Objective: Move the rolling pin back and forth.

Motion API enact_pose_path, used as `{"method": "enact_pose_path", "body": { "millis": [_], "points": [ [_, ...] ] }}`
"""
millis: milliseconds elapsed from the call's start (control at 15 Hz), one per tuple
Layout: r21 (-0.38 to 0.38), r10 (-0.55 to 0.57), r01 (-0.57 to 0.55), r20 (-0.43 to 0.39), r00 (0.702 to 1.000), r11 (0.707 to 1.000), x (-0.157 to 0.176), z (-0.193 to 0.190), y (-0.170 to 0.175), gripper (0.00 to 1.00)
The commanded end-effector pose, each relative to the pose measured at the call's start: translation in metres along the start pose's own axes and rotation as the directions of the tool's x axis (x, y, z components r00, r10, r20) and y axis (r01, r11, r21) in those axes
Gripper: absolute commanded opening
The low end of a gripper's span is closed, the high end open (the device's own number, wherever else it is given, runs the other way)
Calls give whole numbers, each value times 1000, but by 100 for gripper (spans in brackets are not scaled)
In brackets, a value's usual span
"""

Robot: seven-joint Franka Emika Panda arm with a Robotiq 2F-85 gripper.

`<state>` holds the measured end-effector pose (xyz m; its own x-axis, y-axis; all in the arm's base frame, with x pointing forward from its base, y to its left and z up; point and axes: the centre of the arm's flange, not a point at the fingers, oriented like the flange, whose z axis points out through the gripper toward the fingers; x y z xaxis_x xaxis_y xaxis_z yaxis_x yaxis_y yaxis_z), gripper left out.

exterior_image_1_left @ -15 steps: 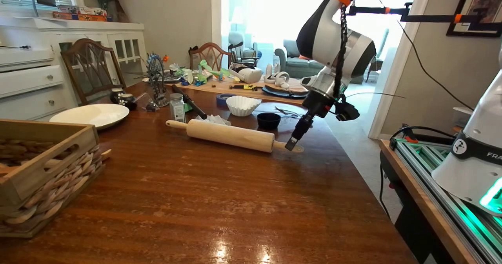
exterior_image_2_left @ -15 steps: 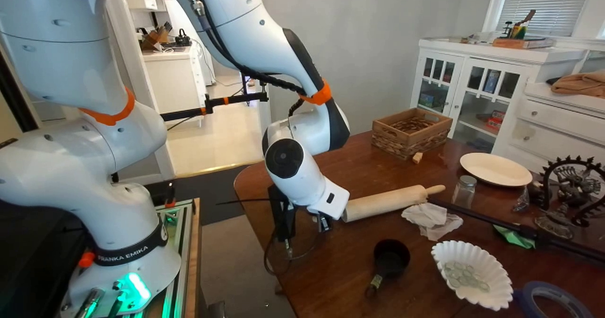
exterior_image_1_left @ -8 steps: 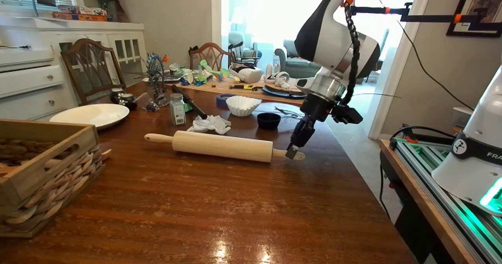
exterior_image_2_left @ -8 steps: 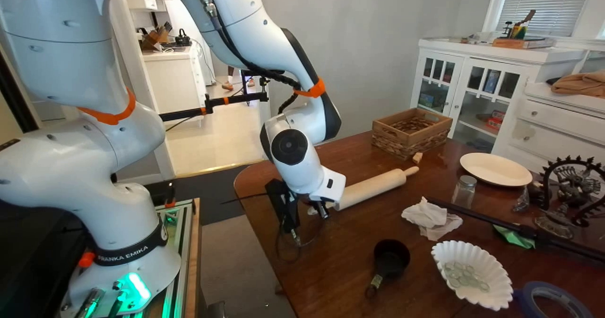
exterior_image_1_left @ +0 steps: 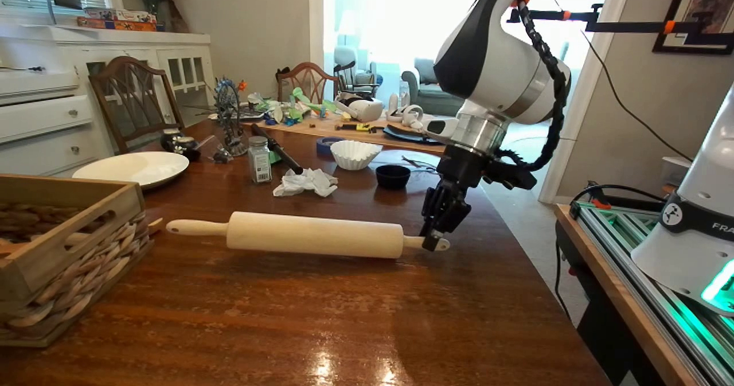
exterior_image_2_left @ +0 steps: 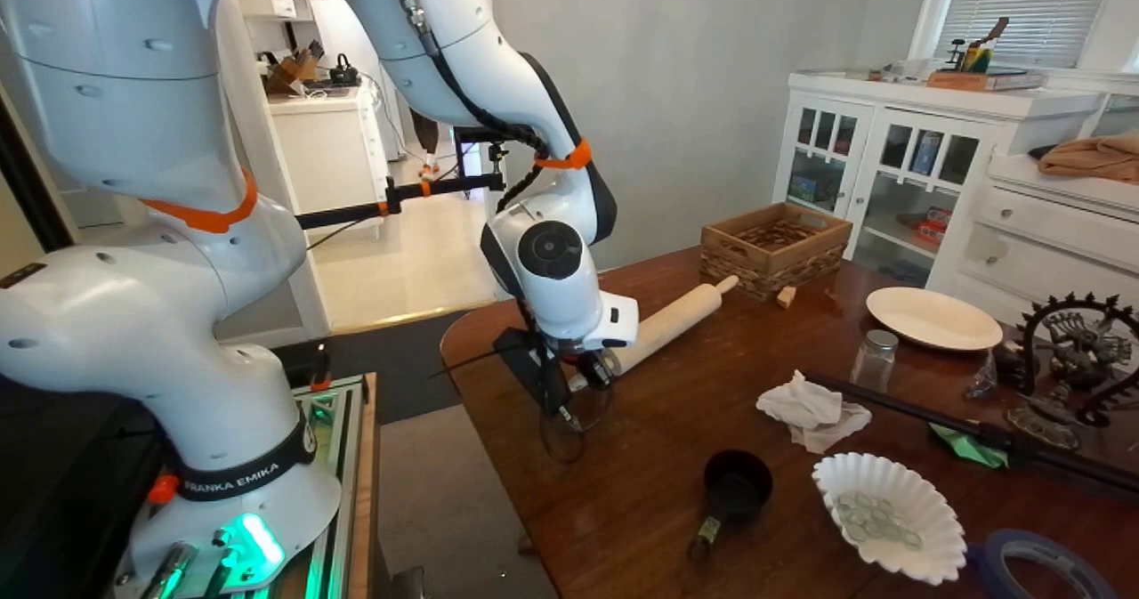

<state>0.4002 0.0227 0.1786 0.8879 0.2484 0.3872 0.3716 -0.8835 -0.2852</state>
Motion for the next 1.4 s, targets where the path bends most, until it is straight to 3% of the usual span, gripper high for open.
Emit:
{"method": "enact_pose_path", "body": {
  "millis": [0, 267, 600, 1000, 1333],
  "points": [
    [54, -115, 110, 96, 989, 992, 1, 32, -19, 7],
    [124, -264, 246, 153, 952, 961, 4, 44, -40, 7],
    [115, -327, 310, 176, 929, 944, 10, 45, -47, 7],
    [-4, -216, 221, 184, 959, 975, 21, 20, -76, 7],
    [-95, -129, 149, 193, 973, 984, 22, 17, -97, 7]
  ]
}}
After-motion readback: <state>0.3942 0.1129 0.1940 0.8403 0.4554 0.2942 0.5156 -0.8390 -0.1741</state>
